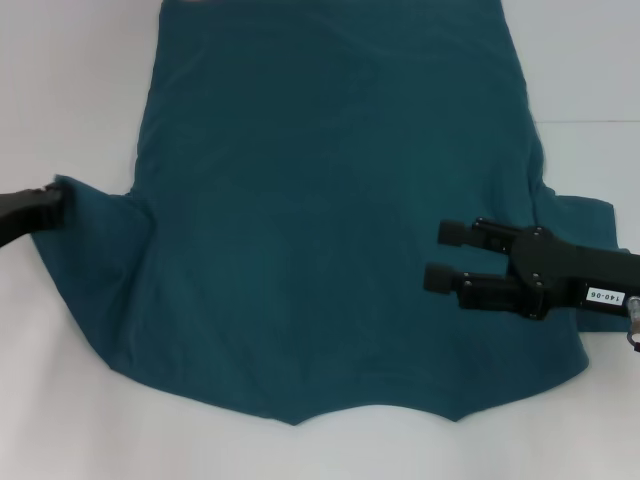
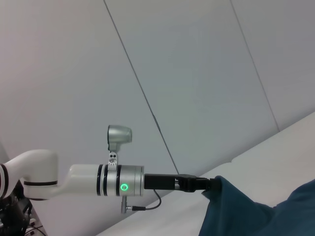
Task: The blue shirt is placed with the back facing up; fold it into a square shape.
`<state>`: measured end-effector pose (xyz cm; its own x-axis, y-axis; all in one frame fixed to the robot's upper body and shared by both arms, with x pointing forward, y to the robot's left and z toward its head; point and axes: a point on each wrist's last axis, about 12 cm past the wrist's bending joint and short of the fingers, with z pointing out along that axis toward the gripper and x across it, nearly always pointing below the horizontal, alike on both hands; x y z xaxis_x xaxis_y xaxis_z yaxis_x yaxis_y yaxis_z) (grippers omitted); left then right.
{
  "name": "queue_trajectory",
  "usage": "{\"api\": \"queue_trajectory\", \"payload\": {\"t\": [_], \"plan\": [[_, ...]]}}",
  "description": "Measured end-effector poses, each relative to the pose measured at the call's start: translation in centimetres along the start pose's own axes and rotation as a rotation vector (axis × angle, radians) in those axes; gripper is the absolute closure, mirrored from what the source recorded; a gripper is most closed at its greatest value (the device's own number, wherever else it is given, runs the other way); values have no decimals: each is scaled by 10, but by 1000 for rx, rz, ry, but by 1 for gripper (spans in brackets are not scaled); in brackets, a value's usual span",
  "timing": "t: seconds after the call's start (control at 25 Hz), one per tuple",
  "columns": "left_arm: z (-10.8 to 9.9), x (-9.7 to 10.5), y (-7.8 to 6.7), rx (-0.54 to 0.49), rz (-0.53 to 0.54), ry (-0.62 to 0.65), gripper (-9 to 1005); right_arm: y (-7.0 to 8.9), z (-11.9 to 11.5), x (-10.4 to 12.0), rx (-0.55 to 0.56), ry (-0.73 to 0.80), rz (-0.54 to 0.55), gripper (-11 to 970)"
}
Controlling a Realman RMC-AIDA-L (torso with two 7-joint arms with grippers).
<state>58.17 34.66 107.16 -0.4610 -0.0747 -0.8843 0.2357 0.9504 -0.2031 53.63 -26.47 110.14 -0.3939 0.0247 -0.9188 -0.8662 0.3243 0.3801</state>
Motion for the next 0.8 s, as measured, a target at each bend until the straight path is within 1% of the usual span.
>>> {"api": "queue_trajectory", "payload": {"t": [0.04,0.08,0.12,0.28,0.36,0.48,0.56,0.72,0.8], "plan": [[-1,-1,-4,28,-4,1,998,0,0,0,0,0,0,50],[-1,-1,-4,28,-4,1,998,0,0,0,0,0,0,50],[-3,-1,-10,78,-16,6,998,0,0,0,0,0,0,50],[-5,-4,-32,219,-37,32,997,0,0,0,0,0,-2,50],[-2,-4,-40,260,-52,45,997,0,0,0,0,2,-3,50],[5,-1,-58,334,-98,52,973,0,0,0,-3,7,-6,50],[11,3,-73,412,-152,41,957,0,0,0,-2,8,-6,50],[16,7,-89,498,-224,-4,924,0,1,0,-3,12,-7,50],[16,10,-92,518,-252,-28,908,0,1,0,-3,12,-7,50]]}}
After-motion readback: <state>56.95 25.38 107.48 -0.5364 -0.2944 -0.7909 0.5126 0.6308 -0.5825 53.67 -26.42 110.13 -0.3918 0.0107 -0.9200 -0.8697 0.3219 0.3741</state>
